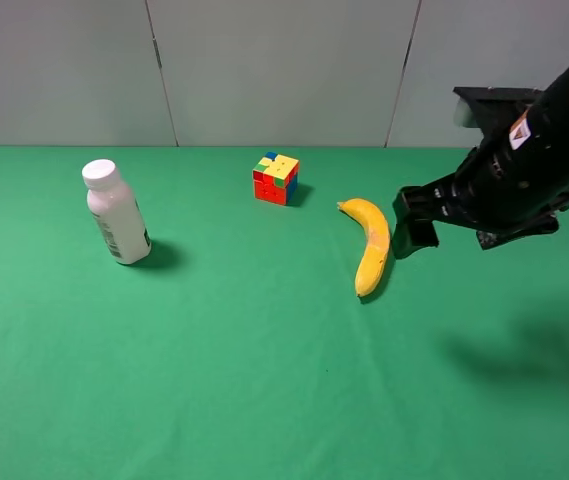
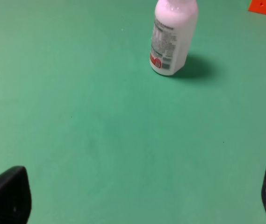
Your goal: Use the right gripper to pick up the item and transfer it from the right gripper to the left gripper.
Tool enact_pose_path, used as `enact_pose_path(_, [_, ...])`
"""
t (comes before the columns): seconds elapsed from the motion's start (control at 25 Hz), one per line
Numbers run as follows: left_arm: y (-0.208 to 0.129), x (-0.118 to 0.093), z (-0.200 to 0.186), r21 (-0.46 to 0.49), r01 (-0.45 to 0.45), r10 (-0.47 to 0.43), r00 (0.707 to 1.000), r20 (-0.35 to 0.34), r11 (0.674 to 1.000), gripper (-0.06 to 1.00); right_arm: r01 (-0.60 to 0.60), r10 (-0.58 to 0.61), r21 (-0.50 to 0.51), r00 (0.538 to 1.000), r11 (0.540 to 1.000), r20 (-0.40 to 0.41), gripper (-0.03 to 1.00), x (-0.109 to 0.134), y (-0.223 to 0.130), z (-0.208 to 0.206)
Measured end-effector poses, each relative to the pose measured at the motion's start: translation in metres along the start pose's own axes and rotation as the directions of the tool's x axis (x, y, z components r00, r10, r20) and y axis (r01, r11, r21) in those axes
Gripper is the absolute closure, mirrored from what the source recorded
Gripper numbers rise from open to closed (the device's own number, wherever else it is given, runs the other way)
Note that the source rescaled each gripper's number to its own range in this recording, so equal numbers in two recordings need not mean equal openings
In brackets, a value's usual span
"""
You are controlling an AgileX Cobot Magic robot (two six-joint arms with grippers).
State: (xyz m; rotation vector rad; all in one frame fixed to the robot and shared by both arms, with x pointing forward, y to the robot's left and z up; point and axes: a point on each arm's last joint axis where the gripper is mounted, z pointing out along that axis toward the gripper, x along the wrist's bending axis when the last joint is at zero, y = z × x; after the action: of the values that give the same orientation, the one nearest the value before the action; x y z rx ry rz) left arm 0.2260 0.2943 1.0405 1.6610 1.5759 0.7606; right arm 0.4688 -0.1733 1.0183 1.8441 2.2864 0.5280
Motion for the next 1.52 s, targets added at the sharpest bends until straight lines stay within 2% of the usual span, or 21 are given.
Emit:
enact_pose_path(0.24, [0.0,0.0,0.0,0.0,0.0,0.0,1.0,0.0,1.0,-0.03,-0.016,0.015,0.036,1.0,0.999,0.023,-0.03,0.003,0.013,0.033])
enact_pose_path(0.8, [0.0,0.0,0.0,0.0,0.0,0.0,1.0,0.0,1.0,-0.03,0.022,-0.031,0.103,0.996,0.994,0.084,-0.03,0.014,0.061,0.099])
enact_pose_path(1.24, [0.0,0.0,0.0,0.0,0.0,0.0,1.0,0.0,1.0,-0.03,0.021,-0.044,0.203,0.993,0.979,0.109,-0.03,0.012,0.053,0.144])
enact_pose_path(1.52, [0.0,0.0,0.0,0.0,0.0,0.0,1.0,0.0,1.0,-0.03,0.018,-0.045,0.228,0.993,0.973,0.113,-0.03,0.012,0.049,0.157])
